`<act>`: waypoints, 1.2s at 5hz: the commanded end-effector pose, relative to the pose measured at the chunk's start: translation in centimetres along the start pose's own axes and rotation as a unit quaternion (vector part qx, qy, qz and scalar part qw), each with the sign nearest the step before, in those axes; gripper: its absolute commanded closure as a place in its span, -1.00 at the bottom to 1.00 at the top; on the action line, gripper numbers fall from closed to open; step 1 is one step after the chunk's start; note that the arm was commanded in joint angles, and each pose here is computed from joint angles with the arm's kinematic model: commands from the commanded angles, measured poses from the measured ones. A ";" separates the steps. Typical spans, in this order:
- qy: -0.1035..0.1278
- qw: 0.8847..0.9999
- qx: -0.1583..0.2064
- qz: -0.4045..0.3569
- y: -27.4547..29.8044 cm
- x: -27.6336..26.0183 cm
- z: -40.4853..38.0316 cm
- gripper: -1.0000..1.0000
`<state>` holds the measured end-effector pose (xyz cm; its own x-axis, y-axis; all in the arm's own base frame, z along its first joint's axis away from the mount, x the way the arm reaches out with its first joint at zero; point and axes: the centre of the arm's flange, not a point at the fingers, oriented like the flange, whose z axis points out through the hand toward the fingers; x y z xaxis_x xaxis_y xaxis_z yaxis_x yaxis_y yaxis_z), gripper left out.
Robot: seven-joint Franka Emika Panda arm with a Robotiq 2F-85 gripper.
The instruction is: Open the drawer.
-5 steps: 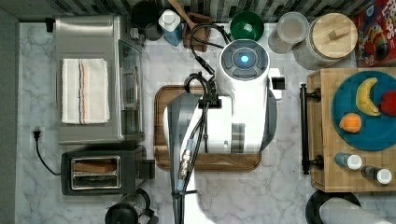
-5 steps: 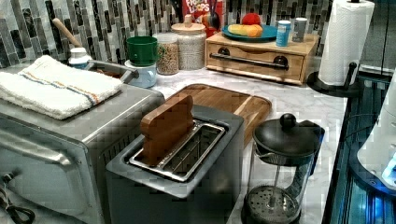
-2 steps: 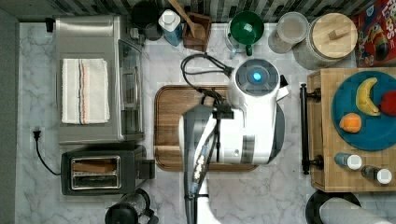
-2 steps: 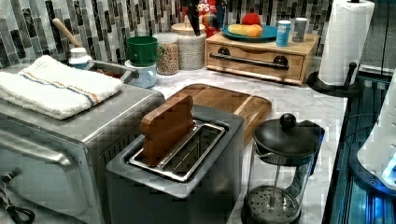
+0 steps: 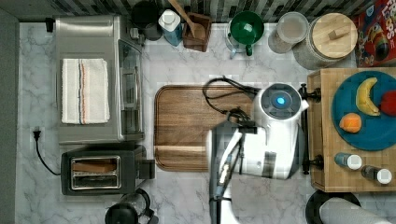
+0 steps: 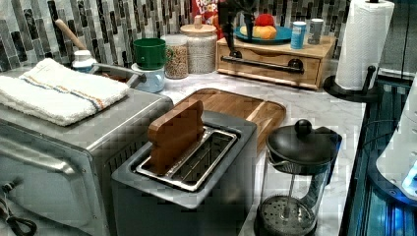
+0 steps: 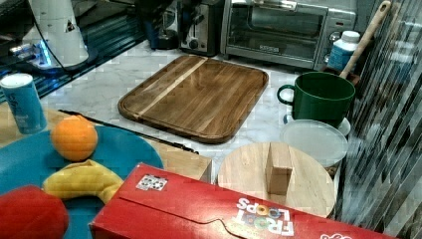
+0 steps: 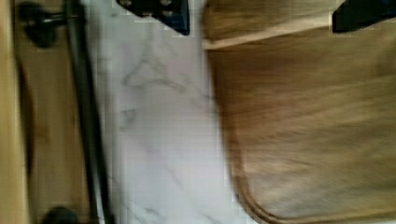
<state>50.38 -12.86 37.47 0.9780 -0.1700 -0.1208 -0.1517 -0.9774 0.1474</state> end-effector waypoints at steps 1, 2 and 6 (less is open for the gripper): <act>0.070 0.995 -0.020 -0.074 6.6 0.2 -1.3 -1.00; 0.079 0.992 -0.026 -0.090 8.0 0.9 -0.6 -1.00; 0.118 0.985 -0.044 -0.122 11.4 4.2 5.2 -1.00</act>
<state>50.93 -23.78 34.28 0.9944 0.0712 0.0784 0.0535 -0.9766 0.2082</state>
